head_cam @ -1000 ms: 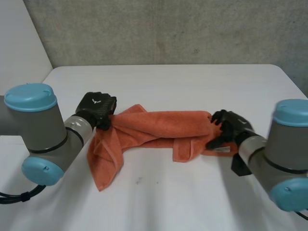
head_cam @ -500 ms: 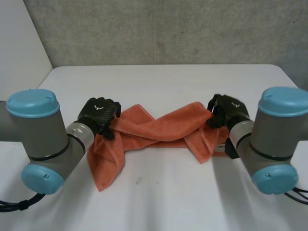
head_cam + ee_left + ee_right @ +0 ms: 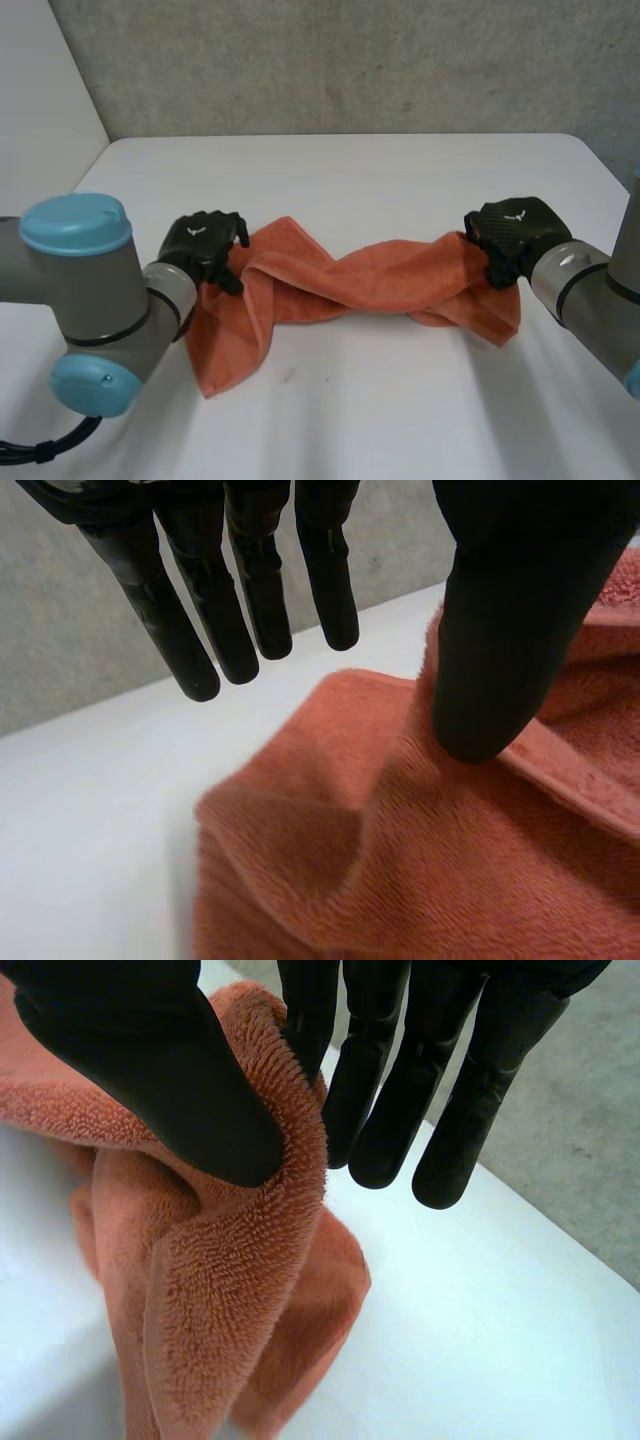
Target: Fold the laundry
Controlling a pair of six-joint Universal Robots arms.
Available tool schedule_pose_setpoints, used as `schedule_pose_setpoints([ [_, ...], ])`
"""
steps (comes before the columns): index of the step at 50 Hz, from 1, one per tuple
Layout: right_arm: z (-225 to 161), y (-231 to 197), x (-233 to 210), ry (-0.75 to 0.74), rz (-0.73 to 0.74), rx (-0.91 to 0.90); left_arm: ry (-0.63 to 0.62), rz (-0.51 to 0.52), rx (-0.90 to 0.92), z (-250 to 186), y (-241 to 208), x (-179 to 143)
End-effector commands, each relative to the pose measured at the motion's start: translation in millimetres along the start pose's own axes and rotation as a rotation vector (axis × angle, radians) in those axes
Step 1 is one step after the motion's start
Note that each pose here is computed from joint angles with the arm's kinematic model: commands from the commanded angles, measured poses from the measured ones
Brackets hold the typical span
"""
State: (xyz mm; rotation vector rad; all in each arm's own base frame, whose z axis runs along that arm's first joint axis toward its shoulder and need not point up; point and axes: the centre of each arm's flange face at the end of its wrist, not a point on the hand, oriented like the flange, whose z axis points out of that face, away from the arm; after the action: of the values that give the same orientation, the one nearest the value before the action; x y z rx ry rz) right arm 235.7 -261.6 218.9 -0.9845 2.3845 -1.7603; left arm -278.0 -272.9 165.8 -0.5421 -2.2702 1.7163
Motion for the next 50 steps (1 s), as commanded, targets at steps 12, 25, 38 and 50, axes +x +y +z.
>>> schedule_pose_setpoints([
  [12, -8, 19, -8, -0.028, -0.069, -0.054, 0.122, -0.191, -0.02, 6, 6, 24],
  [25, -4, 26, -4, -0.066, -0.083, -0.076, 0.107, -0.162, -0.059, 28, 29, 27],
  [38, 54, -51, 38, 0.101, -0.271, 0.122, -0.005, 0.29, 0.439, 63, -85, 18],
  [50, 20, -204, 103, 0.468, -0.115, 0.941, -0.153, 0.441, 1.044, 15, -232, -2],
])
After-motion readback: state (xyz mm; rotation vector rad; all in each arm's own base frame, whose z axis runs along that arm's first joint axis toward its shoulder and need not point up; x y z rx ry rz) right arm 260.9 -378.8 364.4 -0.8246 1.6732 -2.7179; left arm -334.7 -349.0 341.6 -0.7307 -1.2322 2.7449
